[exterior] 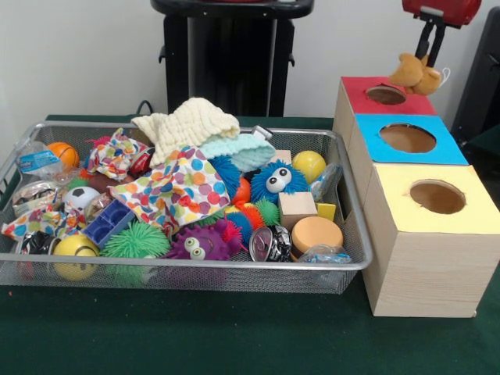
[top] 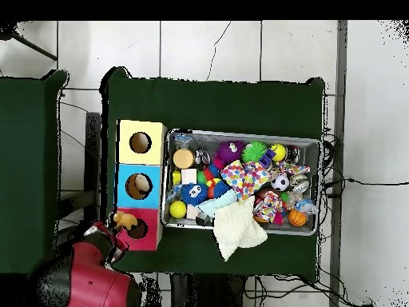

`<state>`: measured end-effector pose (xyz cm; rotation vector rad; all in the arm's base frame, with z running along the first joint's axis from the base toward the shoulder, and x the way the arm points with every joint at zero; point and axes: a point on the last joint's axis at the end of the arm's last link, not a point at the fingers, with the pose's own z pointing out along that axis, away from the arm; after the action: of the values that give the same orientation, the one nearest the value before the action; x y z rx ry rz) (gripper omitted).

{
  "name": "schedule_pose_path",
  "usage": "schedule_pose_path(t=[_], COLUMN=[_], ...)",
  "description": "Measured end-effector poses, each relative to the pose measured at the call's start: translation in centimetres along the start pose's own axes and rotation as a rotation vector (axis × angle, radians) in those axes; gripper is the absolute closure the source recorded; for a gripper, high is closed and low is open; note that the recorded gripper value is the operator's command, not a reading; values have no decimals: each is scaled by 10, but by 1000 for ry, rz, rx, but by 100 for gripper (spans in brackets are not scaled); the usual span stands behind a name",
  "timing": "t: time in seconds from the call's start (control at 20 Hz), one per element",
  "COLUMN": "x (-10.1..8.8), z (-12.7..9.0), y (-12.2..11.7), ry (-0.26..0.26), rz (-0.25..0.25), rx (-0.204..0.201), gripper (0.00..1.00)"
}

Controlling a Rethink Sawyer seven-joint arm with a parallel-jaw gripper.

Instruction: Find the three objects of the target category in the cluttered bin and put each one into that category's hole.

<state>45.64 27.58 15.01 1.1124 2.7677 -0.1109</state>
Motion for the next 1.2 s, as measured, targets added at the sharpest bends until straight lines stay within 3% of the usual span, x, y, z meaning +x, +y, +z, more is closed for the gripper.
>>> schedule_pose_path(t=[0.5,0.9,1.2], x=[18,28,32], z=[5,6,7], y=[-8,-12,-14], ry=[78,102,113], rz=[11,8,18], rx=[0,3,-16], gripper=[100,100,100])
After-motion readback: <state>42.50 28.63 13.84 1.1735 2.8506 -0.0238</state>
